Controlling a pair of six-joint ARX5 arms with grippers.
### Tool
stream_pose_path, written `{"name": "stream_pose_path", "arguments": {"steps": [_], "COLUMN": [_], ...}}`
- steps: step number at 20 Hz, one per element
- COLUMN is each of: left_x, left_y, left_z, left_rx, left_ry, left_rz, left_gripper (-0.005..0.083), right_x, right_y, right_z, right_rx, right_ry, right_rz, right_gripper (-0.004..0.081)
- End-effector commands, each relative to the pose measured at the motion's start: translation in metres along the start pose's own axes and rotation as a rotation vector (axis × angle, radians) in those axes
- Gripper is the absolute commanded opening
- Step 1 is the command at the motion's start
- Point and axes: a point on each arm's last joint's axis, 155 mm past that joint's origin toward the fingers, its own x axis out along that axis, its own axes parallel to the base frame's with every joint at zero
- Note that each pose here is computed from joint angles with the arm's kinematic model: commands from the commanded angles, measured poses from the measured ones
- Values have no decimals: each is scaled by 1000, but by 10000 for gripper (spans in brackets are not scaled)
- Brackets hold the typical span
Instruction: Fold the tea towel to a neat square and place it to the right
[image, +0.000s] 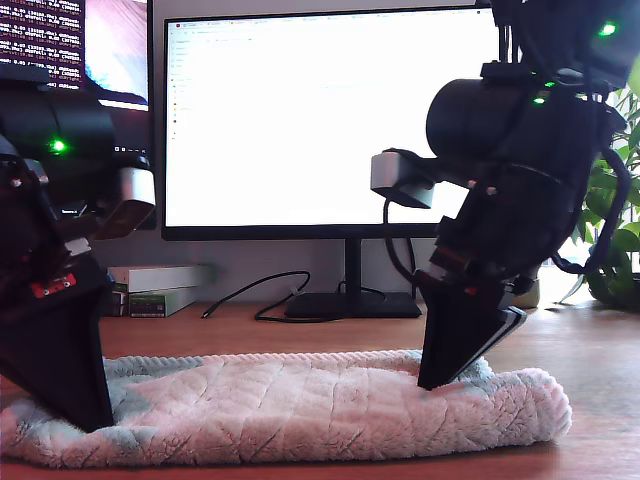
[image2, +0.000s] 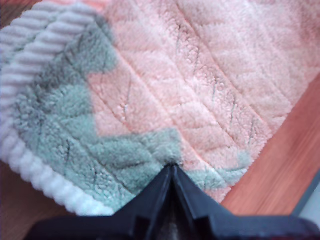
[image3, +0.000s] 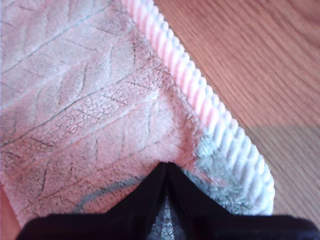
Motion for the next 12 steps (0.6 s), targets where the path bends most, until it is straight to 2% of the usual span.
{"name": "stream_pose_path", "arguments": {"steps": [1, 4, 7, 12], "left_x": [13, 14, 19, 29], "left_y": [26, 44, 52, 60], "left_z": [-11, -5, 1, 24], "left_rx": [-20, -30, -38, -6], "left_ry": [45, 28, 35, 6], "left_rz": [94, 146, 155, 160], "left_gripper": [-22, -22, -22, -22], "right_x": [30, 28, 25, 22], "right_y": [3, 3, 8, 36], "right_z": [-54, -64, -75, -87], "right_rx": [37, 57, 106, 141], "right_ry": [175, 219, 264, 343], "right_rz": [9, -2, 10, 66], "right_gripper": [-11, -11, -11, -11]}}
